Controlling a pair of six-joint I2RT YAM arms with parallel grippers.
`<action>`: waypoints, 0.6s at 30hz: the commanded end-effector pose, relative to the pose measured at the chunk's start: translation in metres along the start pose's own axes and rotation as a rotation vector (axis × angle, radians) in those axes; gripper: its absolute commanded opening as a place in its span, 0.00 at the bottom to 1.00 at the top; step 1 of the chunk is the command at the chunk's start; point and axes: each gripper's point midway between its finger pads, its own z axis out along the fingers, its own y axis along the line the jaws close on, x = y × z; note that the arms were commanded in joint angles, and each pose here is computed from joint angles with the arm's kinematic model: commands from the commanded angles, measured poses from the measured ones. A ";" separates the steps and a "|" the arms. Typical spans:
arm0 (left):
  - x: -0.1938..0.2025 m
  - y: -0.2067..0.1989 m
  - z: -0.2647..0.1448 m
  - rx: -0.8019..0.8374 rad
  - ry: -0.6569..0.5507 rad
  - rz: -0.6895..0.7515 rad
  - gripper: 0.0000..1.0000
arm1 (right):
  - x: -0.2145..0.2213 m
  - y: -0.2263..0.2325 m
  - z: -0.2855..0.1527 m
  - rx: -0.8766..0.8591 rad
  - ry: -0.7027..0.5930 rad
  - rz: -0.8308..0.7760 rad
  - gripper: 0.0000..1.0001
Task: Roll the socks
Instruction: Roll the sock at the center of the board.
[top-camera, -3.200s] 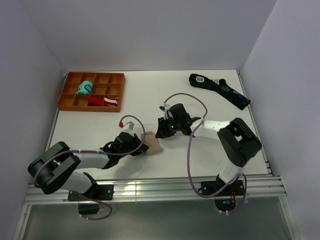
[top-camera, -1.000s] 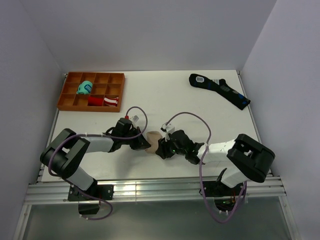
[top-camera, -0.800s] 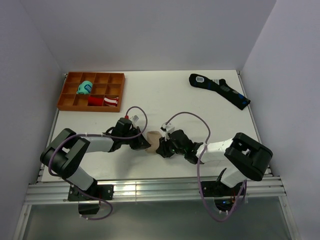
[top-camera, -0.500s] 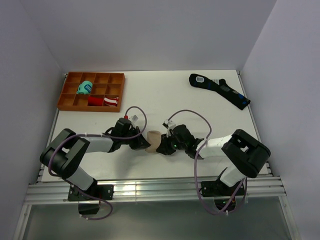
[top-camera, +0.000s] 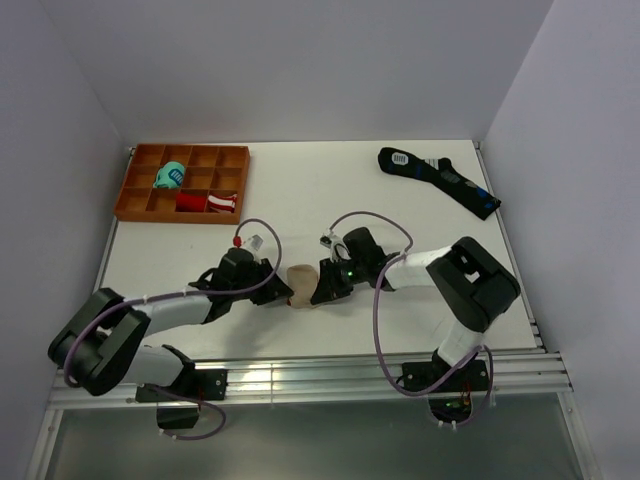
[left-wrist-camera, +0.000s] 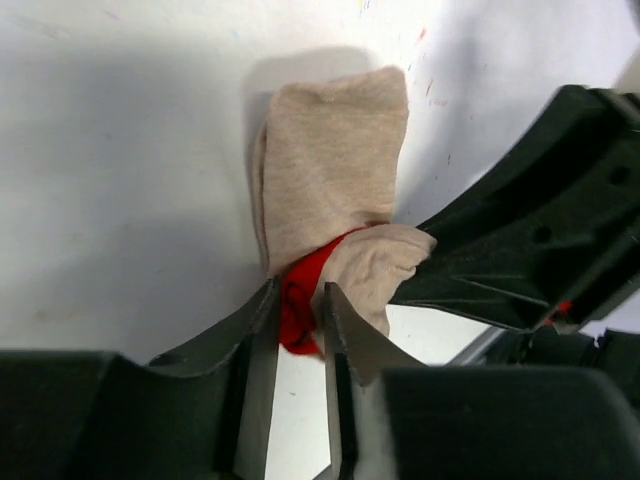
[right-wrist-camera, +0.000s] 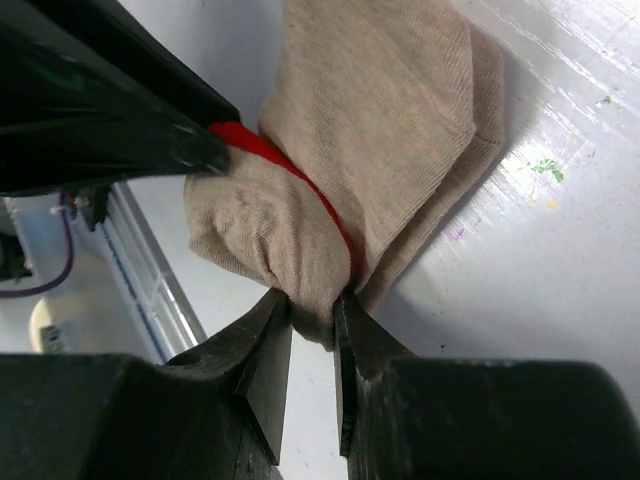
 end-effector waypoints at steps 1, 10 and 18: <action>-0.016 0.008 -0.012 -0.055 -0.128 0.054 0.29 | 0.033 -0.021 -0.005 0.053 0.151 0.099 0.12; -0.029 -0.008 -0.029 0.004 -0.314 0.167 0.36 | 0.035 -0.022 -0.005 0.067 0.267 0.149 0.13; -0.021 -0.018 -0.034 0.062 -0.404 0.273 0.41 | 0.031 -0.025 -0.003 0.080 0.332 0.161 0.15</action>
